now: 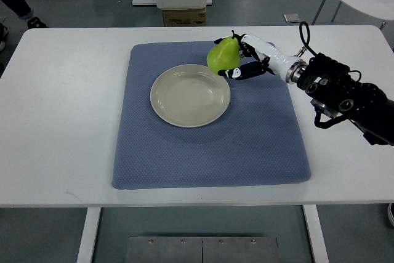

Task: Place pear on plate with right hand
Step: 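Lift the pear with the right hand and carry it over the plate, then lower the pear onto the plate and open the right hand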

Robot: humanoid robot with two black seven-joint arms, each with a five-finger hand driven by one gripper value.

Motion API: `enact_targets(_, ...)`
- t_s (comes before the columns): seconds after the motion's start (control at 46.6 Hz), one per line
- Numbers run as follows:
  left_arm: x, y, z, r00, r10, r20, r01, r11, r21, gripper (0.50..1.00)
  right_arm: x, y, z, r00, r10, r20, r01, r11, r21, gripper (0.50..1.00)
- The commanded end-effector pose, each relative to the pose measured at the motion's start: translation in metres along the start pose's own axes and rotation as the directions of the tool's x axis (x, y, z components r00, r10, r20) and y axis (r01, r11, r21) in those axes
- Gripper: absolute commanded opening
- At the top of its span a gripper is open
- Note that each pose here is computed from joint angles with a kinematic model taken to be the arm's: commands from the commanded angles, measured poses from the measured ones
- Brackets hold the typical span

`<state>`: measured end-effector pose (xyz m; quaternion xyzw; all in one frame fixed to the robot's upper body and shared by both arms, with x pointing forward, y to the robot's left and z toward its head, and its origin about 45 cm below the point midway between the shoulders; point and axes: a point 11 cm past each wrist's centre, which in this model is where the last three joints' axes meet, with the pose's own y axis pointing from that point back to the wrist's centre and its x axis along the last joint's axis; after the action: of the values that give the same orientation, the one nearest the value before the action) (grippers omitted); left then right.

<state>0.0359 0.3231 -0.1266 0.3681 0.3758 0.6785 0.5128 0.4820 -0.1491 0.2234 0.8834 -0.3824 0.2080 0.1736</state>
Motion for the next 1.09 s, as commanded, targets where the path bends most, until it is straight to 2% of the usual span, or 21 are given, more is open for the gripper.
enact_targets(0.0,0.0,0.0,0.0,1.0,-0.001,0.001,0.001,1.0,0.0,1.0,-0.012,-0.007,-0.004,1.0,-0.019,0.005,0.019,1.0,0.011,0.5)
enact_targets(0.343,-0.001,0.0,0.0,1.0,-0.001,-0.001,0.001,1.0,0.0,1.0,-0.052,-0.017,-0.003,0.996,-0.073,0.04,0.073,0.997,0.005,0.5)
enact_targets(0.708,0.0,0.0,0.0,1.0,0.0,0.0,0.0,1.0,0.0,1.0,-0.058,-0.013,0.008,0.998,-0.048,0.044,0.049,0.999,-0.023,0.5)
enact_targets(0.815,-0.001,0.0,0.0,1.0,-0.002,0.0,0.002,1.0,0.0,1.0,-0.058,-0.013,0.009,0.998,-0.039,0.051,0.04,0.999,-0.024,0.836)
enact_targets(0.879,-0.001,0.0,0.0,1.0,-0.001,-0.001,0.001,1.0,0.0,1.0,-0.059,-0.013,0.009,0.998,-0.039,0.053,0.041,0.999,-0.022,0.989)
enact_targets(1.072,0.0,0.0,0.0,1.0,0.0,0.0,0.0,1.0,0.0,1.0,-0.059,-0.014,0.006,0.998,-0.044,0.054,0.045,0.999,-0.015,1.0)
